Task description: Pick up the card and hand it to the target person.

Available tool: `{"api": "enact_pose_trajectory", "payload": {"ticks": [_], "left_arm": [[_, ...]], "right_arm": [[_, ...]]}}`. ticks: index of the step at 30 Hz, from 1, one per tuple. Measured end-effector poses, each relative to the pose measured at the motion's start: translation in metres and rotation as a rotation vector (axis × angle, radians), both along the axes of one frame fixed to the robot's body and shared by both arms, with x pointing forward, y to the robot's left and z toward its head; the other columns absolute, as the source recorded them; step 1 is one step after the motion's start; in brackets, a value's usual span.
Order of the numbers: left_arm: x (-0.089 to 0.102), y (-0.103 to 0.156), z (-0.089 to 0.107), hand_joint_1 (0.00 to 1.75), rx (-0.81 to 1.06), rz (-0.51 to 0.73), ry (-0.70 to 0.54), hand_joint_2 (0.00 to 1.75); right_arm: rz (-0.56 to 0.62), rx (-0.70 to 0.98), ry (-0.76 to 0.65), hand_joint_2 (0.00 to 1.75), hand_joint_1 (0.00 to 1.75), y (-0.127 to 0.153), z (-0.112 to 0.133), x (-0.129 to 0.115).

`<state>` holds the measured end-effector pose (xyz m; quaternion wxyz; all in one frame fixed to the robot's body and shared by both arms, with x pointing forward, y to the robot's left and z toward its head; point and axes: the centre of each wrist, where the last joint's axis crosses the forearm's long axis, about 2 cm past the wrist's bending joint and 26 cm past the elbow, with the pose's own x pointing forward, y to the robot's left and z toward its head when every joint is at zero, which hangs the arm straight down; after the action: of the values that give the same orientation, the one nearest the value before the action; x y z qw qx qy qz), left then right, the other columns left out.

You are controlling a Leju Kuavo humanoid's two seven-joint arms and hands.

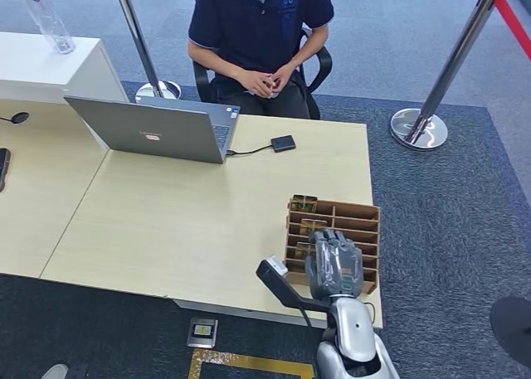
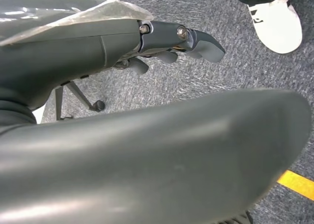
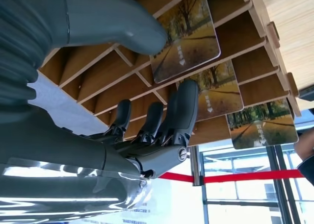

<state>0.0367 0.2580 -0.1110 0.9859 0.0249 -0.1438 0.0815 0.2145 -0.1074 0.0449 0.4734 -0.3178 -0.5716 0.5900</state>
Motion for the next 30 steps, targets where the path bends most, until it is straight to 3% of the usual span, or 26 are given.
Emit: {"api": "enact_pose_trajectory", "payload": {"ticks": [10, 30], "left_arm": [[0.0, -0.0001, 0.0, 0.0, -0.002, -0.005, 0.0, 0.0], [0.0, -0.0002, 0.0, 0.0, -0.002, -0.011, 0.0, 0.0]], "right_arm": [[-0.007, 0.005, -0.016, 1.75, 0.74, -0.0011, 0.0035, 0.0038], [-0.016, -0.001, 0.001, 1.75, 0.81, -0.0042, 0.0013, 0.0083]]}}
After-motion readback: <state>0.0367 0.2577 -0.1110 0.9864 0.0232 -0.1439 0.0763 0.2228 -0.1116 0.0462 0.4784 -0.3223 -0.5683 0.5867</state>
